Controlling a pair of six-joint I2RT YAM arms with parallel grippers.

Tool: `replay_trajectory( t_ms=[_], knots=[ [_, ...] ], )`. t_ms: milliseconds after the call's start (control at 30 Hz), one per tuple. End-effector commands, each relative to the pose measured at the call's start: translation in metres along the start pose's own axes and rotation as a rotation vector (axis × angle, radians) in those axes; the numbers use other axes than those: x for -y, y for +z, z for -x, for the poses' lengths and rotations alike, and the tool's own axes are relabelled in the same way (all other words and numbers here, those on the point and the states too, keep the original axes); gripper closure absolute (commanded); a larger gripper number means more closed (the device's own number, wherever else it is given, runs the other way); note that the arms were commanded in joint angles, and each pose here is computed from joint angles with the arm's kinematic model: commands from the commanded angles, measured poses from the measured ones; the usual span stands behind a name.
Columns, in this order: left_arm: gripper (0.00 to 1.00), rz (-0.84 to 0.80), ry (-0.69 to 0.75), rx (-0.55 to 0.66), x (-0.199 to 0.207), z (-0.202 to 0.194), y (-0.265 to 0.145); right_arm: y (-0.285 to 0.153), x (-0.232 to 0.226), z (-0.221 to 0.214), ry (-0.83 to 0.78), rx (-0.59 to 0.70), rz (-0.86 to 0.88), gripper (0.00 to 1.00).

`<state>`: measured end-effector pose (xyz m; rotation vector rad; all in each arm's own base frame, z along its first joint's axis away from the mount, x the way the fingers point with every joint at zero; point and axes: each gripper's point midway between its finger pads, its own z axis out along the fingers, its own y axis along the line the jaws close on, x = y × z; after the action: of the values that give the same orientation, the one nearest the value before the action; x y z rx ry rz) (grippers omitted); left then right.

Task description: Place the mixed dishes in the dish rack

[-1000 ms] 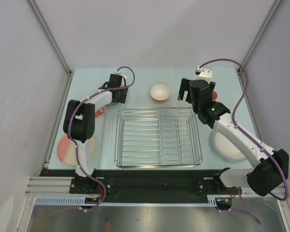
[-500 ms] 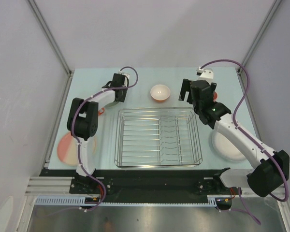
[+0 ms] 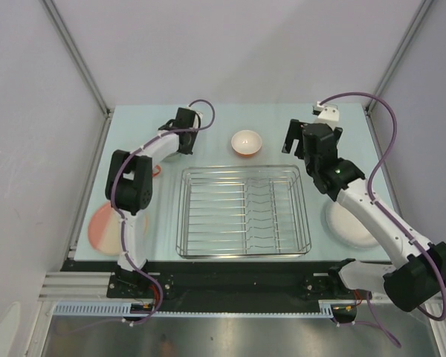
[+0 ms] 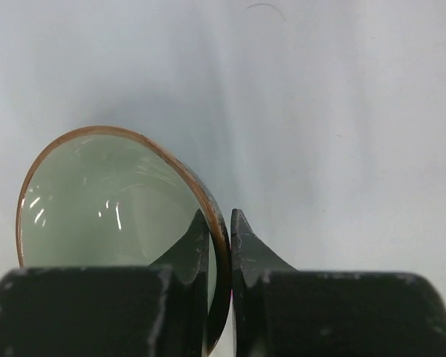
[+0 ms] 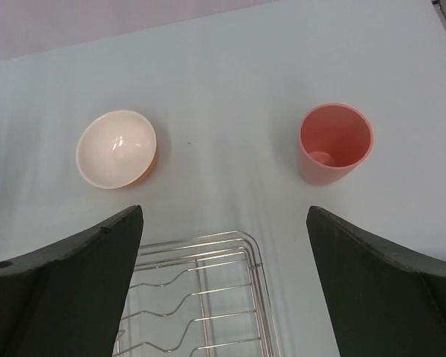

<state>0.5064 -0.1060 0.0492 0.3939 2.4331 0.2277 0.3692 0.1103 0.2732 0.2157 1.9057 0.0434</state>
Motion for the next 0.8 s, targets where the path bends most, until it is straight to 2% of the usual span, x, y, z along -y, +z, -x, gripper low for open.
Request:
replay_trajectory(
  t_ms=[0, 67, 100, 167, 233, 300, 333, 367, 400, 467, 533, 567, 600, 633, 667, 733, 767],
  knots=[
    [1.0, -0.059, -0.065, 0.258, -0.017, 0.102, -0.1, -0.012, 0.006, 0.021, 0.033, 0.063, -0.006, 0.04],
    [1.0, -0.142, -0.082, 0.315, -0.015, 0.122, -0.145, -0.012, 0.01, 0.021, 0.025, 0.067, -0.021, 0.05],
    [1.0, -0.165, -0.116, 0.384, -0.019, 0.145, -0.176, -0.013, 0.013, 0.022, 0.023, 0.075, -0.034, 0.05],
    [1.0, -0.244, -0.132, 0.43, -0.017, 0.16, -0.22, -0.015, 0.017, 0.022, 0.018, 0.077, -0.05, 0.05],
    [1.0, -0.321, -0.183, 0.494, -0.02, 0.181, -0.28, -0.021, 0.023, 0.023, 0.029, 0.086, -0.065, 0.05],
    [1.0, -0.464, -0.219, 0.594, -0.011, 0.194, -0.342, -0.028, 0.03, 0.025, 0.051, 0.1, -0.078, 0.05],
    [1.0, -0.518, -0.221, 0.626, -0.004, 0.19, -0.363, -0.031, 0.032, 0.025, 0.062, 0.104, -0.083, 0.05],
    [1.0, -0.572, -0.234, 0.58, 0.009, 0.174, -0.356, -0.034, 0.035, 0.026, 0.071, 0.11, -0.087, 0.05],
    [1.0, -0.739, -0.238, 0.618, 0.027, 0.169, -0.396, -0.04, 0.039, 0.027, 0.08, 0.123, -0.09, 0.05],
    [1.0, -0.941, -0.254, 0.576, 0.052, 0.152, -0.423, -0.045, 0.046, 0.028, 0.094, 0.132, -0.104, 0.05],
    [1.0, -1.047, -0.284, 0.546, 0.064, 0.143, -0.434, -0.054, 0.054, 0.028, 0.102, 0.14, -0.117, 0.05],
    [1.0, -1.091, -0.315, 0.481, 0.076, 0.13, -0.421, -0.057, 0.057, 0.028, 0.121, 0.144, -0.121, 0.05],
    [1.0, -1.171, -0.343, 0.512, 0.08, 0.131, -0.443, -0.059, 0.06, 0.026, 0.127, 0.142, -0.126, 0.05],
    [1.0, -1.219, -0.353, 0.503, 0.09, 0.125, -0.448, -0.065, 0.064, 0.027, 0.145, 0.155, -0.124, 0.05],
    [1.0, -1.262, -0.388, 0.433, 0.103, 0.115, -0.437, -0.069, 0.067, 0.027, 0.173, 0.164, -0.125, 0.05],
    [1.0, -1.357, -0.352, 0.354, 0.132, 0.102, -0.443, -0.074, 0.071, 0.023, 0.196, 0.172, -0.123, 0.05],
    [1.0, -1.369, -0.373, 0.301, 0.145, 0.09, -0.428, -0.083, 0.074, 0.028, 0.222, 0.195, -0.11, 0.05]
  ],
)
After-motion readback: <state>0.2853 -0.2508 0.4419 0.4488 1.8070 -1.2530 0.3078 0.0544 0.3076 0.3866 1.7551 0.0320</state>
